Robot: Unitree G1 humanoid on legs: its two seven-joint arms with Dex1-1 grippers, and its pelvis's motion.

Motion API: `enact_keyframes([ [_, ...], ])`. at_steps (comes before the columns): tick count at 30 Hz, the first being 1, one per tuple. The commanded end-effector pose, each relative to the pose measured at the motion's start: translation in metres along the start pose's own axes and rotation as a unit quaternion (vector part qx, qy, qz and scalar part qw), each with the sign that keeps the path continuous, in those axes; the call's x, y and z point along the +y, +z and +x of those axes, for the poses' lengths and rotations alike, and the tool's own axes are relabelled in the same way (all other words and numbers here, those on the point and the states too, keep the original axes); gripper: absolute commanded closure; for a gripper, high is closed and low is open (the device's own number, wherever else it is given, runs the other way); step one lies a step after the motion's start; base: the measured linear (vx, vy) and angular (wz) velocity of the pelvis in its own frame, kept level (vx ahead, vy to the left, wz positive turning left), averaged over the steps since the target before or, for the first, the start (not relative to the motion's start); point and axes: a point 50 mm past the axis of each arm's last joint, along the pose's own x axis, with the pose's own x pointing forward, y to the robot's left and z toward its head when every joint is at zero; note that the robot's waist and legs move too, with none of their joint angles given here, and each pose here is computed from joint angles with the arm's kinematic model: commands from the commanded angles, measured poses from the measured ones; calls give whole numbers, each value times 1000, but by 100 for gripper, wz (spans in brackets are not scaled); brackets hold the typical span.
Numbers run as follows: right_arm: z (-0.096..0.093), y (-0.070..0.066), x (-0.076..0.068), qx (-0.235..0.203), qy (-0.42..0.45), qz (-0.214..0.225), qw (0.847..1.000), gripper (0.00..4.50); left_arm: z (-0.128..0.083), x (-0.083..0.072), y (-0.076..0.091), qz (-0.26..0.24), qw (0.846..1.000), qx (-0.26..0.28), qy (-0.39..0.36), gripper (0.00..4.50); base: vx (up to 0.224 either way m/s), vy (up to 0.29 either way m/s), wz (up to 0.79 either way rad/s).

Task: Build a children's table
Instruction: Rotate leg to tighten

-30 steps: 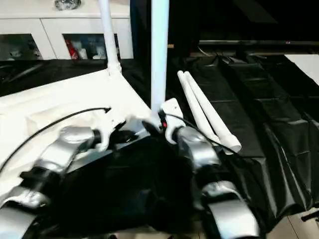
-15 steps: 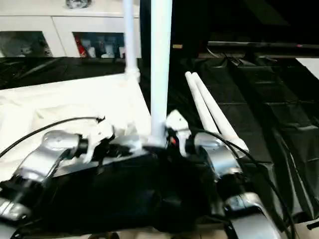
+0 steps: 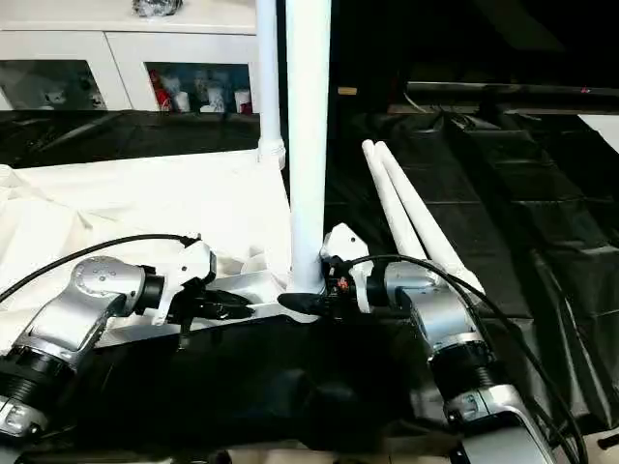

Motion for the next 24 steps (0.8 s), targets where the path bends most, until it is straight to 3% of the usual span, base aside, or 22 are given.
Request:
enact_keyframes([
  [1,15,-3,2,4,-23,12,1000,173,14,-1,26,28,998,-53,-5,450,0,0,0],
  [2,23,-6,-4,8,-89,33,995,173,20,7,30,16,997,-61,36,450,0,0,0],
  [3,23,-6,-4,8,-89,33,995,173,20,7,30,16,997,-61,36,450,0,0,0],
  [5,39,-7,-8,-8,-160,83,984,173,30,15,38,4,994,-68,80,450,0,0,0],
  [10,61,-2,-10,-25,-235,136,962,173,45,28,49,-18,986,-65,151,450,0,0,0],
  [14,77,6,-7,-26,-250,112,961,173,56,33,57,-27,981,-67,181,450,0,0,0],
  [15,80,10,-5,-35,-239,110,964,117,59,32,60,-23,981,-70,178,450,0,0,0],
  [17,84,14,-4,-48,-233,115,965,103,62,30,63,-12,983,-75,166,450,0,0,0],
  [22,76,16,-9,-63,-225,110,966,58,60,23,63,7,988,-86,129,450,0,0,0],
  [24,64,17,-14,-79,-217,96,968,46,56,19,56,9,991,-83,105,450,0,0,0],
])
